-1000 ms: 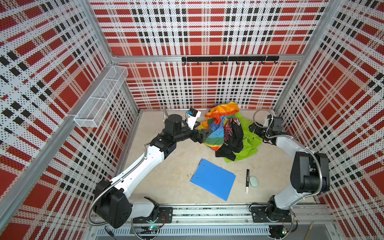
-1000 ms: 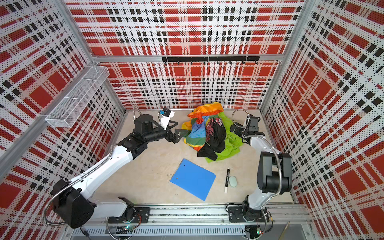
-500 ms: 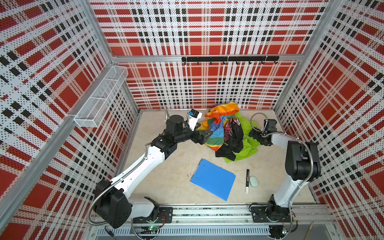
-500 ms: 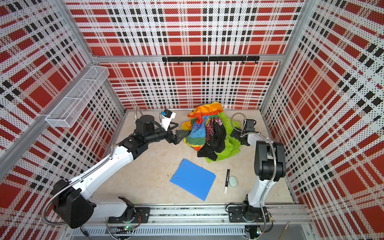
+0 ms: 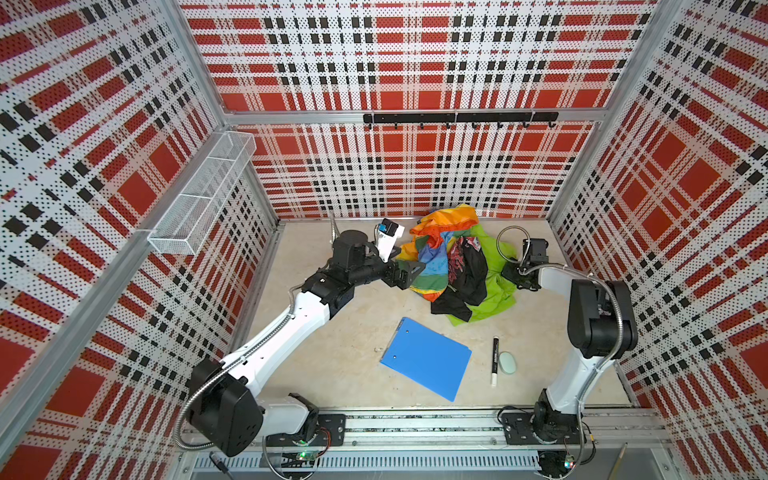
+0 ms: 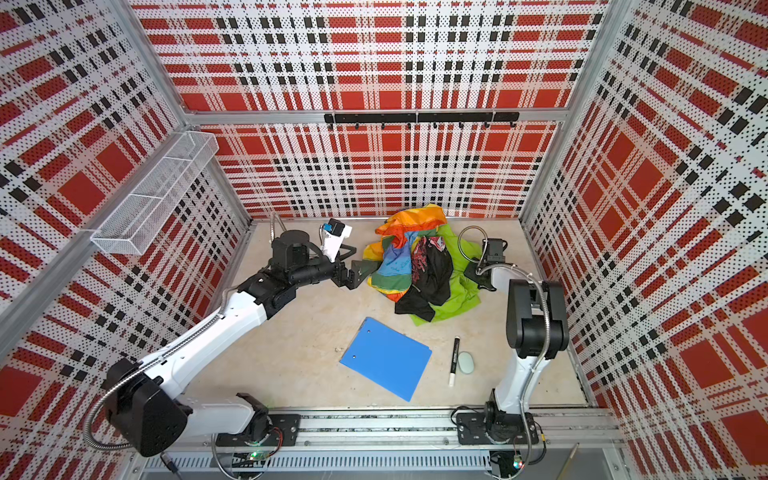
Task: Pick out a specific cloth from the pile
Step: 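Grasp the lime-green garment near its drawstring with the right gripper, then lift the lime-green garment high out of the pile with the right gripper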
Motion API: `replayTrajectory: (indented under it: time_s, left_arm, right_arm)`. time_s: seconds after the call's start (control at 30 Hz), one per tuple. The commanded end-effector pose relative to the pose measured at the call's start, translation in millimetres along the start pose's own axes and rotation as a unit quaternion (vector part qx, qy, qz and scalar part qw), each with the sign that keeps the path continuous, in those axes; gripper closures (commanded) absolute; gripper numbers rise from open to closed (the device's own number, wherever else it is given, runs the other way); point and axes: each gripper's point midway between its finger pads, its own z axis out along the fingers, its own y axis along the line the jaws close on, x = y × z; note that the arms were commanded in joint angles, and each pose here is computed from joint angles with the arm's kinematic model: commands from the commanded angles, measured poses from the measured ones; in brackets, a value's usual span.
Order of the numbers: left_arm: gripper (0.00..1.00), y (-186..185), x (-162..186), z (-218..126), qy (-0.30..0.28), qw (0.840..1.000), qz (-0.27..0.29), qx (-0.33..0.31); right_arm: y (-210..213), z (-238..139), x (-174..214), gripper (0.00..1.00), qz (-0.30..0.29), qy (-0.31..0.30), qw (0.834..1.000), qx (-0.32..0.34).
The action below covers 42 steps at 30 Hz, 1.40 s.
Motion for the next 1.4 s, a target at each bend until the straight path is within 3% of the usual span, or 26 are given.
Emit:
replayTrajectory:
  time_s: [0.0,0.4,0.83,1.37]
  left_arm:
    - [0.01,-4.9,-13.0,-1.9,-0.015,1.0,0.014,0.001]
    - [0.01,-4.3,-14.7,-3.0,-0.019,1.0,0.015,-0.002]
    - [0.01,-5.6,-14.6,-2.0,-0.018,1.0,0.014,-0.003]
    - [0.01,-7.5,-11.9,0.5,-0.013,1.0,0.015,-0.004]
  right_arm:
    - [-4.3,-34.8,-39.2,0.91,-0.014,-0.064,0.997,0.034]
    - [44.5,-128.2,-114.0,0.94,-0.057,-0.171,0.984,0.014]
    - [91.1,-188.7,-143.4,0.94,-0.098,-0.225,0.969,0.007]
    - [101.3,-244.7,-170.5,0.94,-0.09,-0.29,0.953,0.005]
